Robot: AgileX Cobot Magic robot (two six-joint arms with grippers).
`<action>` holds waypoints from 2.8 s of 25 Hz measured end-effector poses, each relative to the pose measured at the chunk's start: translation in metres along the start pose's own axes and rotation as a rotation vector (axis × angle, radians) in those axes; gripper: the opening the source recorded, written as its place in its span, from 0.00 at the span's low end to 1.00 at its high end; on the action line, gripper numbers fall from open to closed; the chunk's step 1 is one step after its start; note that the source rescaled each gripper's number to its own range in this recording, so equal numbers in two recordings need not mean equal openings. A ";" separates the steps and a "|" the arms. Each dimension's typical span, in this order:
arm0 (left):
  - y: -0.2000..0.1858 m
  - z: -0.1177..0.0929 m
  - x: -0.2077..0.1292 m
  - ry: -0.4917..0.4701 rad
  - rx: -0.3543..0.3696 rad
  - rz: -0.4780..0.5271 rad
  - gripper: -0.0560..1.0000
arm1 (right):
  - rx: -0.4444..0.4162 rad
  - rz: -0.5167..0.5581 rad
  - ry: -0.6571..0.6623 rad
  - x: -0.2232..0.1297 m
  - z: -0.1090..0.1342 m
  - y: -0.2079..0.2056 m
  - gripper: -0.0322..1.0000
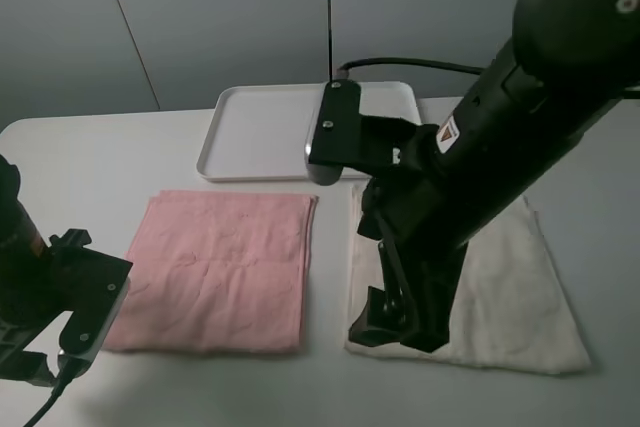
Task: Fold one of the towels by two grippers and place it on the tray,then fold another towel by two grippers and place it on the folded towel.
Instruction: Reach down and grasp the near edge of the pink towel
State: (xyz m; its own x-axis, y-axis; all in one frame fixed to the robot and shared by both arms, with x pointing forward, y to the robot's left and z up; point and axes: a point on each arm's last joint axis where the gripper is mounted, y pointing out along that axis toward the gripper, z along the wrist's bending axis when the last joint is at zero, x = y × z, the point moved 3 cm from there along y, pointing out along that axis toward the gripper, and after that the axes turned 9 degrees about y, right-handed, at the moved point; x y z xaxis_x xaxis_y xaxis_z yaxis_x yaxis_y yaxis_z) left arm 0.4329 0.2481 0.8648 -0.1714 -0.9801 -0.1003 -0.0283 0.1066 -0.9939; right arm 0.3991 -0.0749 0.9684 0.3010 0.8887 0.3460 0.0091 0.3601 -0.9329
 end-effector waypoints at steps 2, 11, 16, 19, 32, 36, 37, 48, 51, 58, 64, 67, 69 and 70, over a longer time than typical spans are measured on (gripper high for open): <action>0.001 0.001 -0.010 -0.024 0.002 -0.013 1.00 | -0.011 0.053 -0.055 0.007 0.003 0.013 1.00; 0.003 0.006 -0.023 0.000 0.041 -0.223 1.00 | -0.022 0.168 -0.081 0.017 -0.003 0.050 1.00; 0.006 -0.001 -0.022 0.061 0.036 -0.239 1.00 | -0.038 0.205 -0.107 0.014 -0.009 0.062 1.00; 0.014 -0.011 -0.021 0.079 0.033 -0.231 1.00 | -0.041 0.228 -0.120 0.012 -0.011 0.068 1.00; 0.010 0.006 0.014 0.115 0.194 -0.201 1.00 | -0.039 0.257 -0.119 0.009 -0.016 0.092 1.00; 0.017 0.007 0.017 0.121 0.179 -0.172 1.00 | -0.033 0.270 -0.117 0.007 -0.016 0.096 1.00; 0.018 0.007 0.016 0.116 0.177 -0.163 1.00 | -0.033 0.270 -0.117 0.007 -0.016 0.096 1.00; 0.020 0.003 0.009 0.114 0.136 -0.099 1.00 | -0.033 0.270 -0.120 0.007 -0.016 0.096 1.00; 0.024 -0.001 0.008 0.133 0.092 -0.087 1.00 | -0.034 0.271 -0.122 0.007 -0.017 0.096 1.00; 0.028 0.000 0.008 0.135 0.086 -0.085 1.00 | -0.034 0.270 -0.121 0.007 -0.017 0.096 1.00; 0.029 0.001 0.008 0.135 0.088 -0.085 1.00 | -0.006 0.281 -0.261 0.011 0.004 0.103 1.00; 0.029 0.001 0.008 0.135 0.088 -0.085 1.00 | 0.010 0.294 -0.316 0.013 0.020 0.117 1.00; 0.029 0.001 0.008 0.135 0.088 -0.085 1.00 | 0.018 0.303 -0.347 0.015 0.029 0.126 1.00; 0.029 0.001 0.008 0.135 0.088 -0.085 1.00 | 0.021 0.307 -0.350 0.016 0.032 0.130 1.00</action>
State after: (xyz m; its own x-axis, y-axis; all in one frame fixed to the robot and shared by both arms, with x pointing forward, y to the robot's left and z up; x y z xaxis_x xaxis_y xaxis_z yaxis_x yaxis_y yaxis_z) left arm 0.4318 0.2430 0.8349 -0.3032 -0.9528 -0.0142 0.0373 0.0030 -0.9993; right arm 0.3748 -0.0051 0.8562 -0.0537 0.9960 0.0708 -0.0506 0.0681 -0.9964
